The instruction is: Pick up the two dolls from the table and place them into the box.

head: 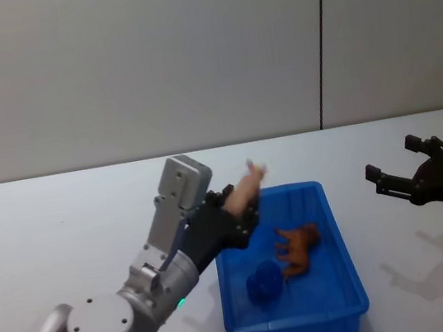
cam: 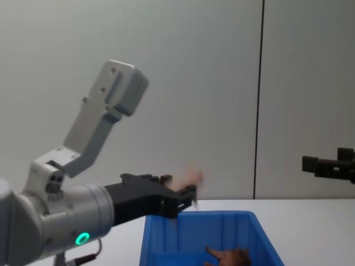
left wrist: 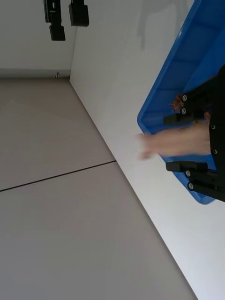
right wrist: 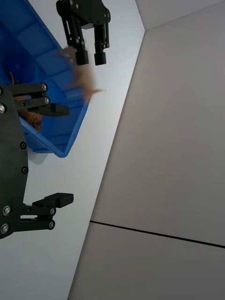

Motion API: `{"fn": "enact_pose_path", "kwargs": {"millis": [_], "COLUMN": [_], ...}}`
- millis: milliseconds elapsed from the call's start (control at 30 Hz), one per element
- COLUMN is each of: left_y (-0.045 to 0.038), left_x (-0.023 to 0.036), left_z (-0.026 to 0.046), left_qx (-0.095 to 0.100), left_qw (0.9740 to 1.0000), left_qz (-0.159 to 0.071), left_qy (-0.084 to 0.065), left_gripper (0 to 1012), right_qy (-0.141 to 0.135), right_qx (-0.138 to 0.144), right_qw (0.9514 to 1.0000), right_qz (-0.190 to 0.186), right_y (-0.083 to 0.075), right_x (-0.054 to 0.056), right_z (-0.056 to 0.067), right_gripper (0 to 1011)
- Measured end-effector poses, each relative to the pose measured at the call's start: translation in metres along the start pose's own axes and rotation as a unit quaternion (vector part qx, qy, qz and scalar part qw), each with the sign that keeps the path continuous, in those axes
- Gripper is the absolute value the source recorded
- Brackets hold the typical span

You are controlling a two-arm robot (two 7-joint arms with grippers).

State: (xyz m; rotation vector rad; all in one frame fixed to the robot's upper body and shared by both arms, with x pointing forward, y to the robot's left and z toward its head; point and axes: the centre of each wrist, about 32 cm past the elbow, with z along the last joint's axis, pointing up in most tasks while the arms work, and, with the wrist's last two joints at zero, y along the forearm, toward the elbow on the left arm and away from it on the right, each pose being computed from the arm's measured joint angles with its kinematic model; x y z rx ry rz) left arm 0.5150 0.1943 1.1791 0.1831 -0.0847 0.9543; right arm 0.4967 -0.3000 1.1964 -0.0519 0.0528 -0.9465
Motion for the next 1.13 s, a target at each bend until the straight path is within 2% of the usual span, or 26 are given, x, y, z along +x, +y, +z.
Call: {"fn": "enact_pose_path", "kwargs": {"millis": [33,167,200,233,433,467,567,667,833,1133], "left_y": [-0.0025,-0.0076,-0.0081,-0.0099,-0.0138,-0.0143,-0.0145,-0.0136,-0.0094,-0.0032], "left_x": [-0.0019,-0.0055,-0.0059,-0.0070,-0.0086,-0.0086,-0.0085,-0.0074,-0.0043,0.0007], "left_z": [-0.0003,-0.0010,-0.0010,-0.0012,-0.0011,-0.0009,-0.0005,0.0010,0.0035,0.0081], "left_qx": [0.001,0.002,0.003,0.003,0.002,0.000,-0.006,-0.015,-0.035,-0.058], "left_qw": [1.0000,0.9999,0.9999,0.9999,0.9998,0.9998,0.9998,0.9998,0.9991,0.9973], "left_qz": [-0.004,-0.013,-0.014,-0.017,-0.021,-0.021,-0.018,-0.011,0.009,0.033], "left_qy": [0.001,0.002,0.002,0.002,0.001,0.000,-0.003,-0.009,-0.020,-0.032], "left_gripper": [485,575,644,661,817,872,953,1001,1001,1001], "right_qy": [0.000,0.000,0.000,0.000,0.000,0.000,0.000,0.000,0.000,0.000], "right_qx": [0.000,0.000,0.000,0.000,0.000,0.000,0.000,0.000,0.000,0.000], "right_qw": [1.0000,1.0000,1.0000,1.0000,1.0000,1.0000,1.0000,1.0000,1.0000,1.0000], "right_qz": [0.000,0.000,0.000,0.000,0.000,0.000,0.000,0.000,0.000,0.000], "right_y": [0.000,0.000,0.000,0.000,0.000,0.000,0.000,0.000,0.000,0.000], "right_x": [0.000,0.000,0.000,0.000,0.000,0.000,0.000,0.000,0.000,0.000], "right_z": [0.000,0.000,0.000,0.000,0.000,0.000,0.000,0.000,0.000,0.000], "right_gripper": [1001,1001,1001,1001,1001,1001,1001,1001,1001,1001]}}
